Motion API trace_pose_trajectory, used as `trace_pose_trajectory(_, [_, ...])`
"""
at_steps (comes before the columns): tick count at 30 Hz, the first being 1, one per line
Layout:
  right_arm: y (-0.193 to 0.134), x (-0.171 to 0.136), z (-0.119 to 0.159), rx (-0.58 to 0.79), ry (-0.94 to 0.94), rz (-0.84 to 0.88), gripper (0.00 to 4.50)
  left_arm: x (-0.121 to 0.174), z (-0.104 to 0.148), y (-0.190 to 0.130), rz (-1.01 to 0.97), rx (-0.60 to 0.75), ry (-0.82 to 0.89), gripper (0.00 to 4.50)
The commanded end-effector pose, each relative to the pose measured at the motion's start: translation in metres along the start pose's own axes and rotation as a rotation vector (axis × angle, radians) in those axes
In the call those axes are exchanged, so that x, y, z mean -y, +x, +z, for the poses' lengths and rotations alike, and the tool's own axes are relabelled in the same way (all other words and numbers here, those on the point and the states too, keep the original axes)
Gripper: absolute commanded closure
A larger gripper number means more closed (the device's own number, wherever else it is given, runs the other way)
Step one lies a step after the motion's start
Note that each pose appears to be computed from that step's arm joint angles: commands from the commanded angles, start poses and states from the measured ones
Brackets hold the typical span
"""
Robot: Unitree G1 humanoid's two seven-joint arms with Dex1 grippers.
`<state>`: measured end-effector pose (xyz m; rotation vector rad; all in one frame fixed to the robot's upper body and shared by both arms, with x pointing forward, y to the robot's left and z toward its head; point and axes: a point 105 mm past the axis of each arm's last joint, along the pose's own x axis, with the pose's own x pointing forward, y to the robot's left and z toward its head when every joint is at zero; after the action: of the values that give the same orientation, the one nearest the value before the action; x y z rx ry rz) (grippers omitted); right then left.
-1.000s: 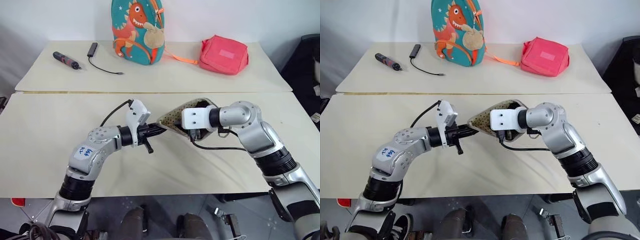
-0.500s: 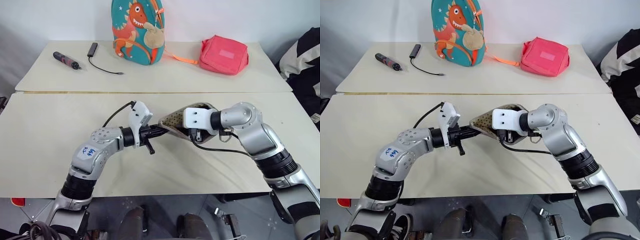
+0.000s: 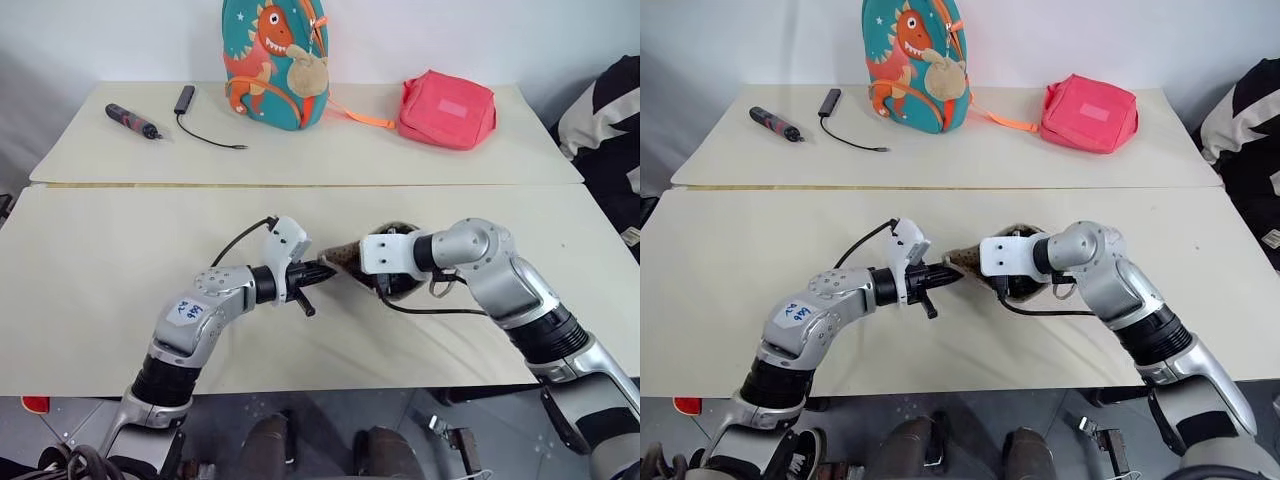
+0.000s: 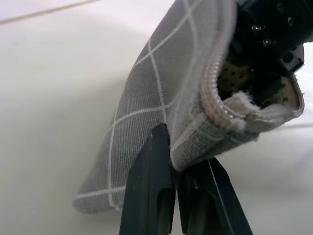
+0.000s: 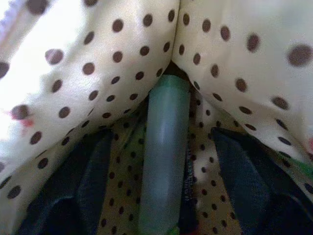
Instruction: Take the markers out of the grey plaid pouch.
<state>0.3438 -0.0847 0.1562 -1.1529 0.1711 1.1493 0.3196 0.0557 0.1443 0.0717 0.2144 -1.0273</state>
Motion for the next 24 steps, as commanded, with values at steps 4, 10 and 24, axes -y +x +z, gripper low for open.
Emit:
trace_pose_trajectory(4, [-0.001, 0.006, 0.001, -0.002, -0.032, -0.034, 1.76, 0.0, 0.015, -0.006, 0.006, 0.048, 0.04, 4.5])
trace_pose_trajectory(10, [-0.001, 0.003, -0.01, -0.062, -0.091, -0.031, 3.79, 0.002, 0.016, -0.005, 0.001, 0.051, 0.04, 4.5])
trace_pose_trajectory(24, [-0.025, 0.032, 0.023, 0.005, -0.177, -0.115, 4.05, -0.005, 0.019, -0.001, 0.053, 0.071, 0.033, 4.5])
